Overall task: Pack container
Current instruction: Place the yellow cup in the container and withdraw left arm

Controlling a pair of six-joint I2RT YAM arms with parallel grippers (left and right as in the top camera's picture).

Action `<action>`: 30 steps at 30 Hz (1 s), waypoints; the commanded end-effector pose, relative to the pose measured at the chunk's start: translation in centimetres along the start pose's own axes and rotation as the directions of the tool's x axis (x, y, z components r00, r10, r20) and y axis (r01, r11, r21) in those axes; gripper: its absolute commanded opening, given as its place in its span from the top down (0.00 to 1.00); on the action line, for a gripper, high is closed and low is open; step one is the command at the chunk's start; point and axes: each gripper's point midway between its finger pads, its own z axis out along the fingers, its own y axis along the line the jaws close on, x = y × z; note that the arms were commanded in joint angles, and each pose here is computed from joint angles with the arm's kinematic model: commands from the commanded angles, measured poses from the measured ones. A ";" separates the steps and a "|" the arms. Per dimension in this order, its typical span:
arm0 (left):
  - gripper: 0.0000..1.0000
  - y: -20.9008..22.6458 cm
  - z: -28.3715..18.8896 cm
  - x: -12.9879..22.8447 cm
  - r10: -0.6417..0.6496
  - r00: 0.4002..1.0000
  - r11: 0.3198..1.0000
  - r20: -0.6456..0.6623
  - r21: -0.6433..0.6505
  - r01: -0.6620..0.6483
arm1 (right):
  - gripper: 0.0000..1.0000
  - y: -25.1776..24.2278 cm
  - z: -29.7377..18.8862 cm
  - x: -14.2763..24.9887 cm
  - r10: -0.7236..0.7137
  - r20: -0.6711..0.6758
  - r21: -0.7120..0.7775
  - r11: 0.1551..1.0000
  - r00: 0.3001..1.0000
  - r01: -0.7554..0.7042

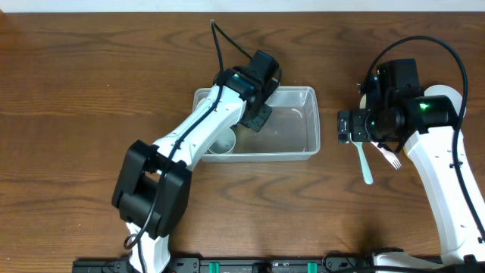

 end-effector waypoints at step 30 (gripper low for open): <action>0.43 8.9 -17.0 -0.2 -0.195 0.926 0.955 0.323 -0.153 0.254 | 0.01 -0.1 -0.5 -0.9 -0.008 0.028 -0.001 1.000 1.000 0.008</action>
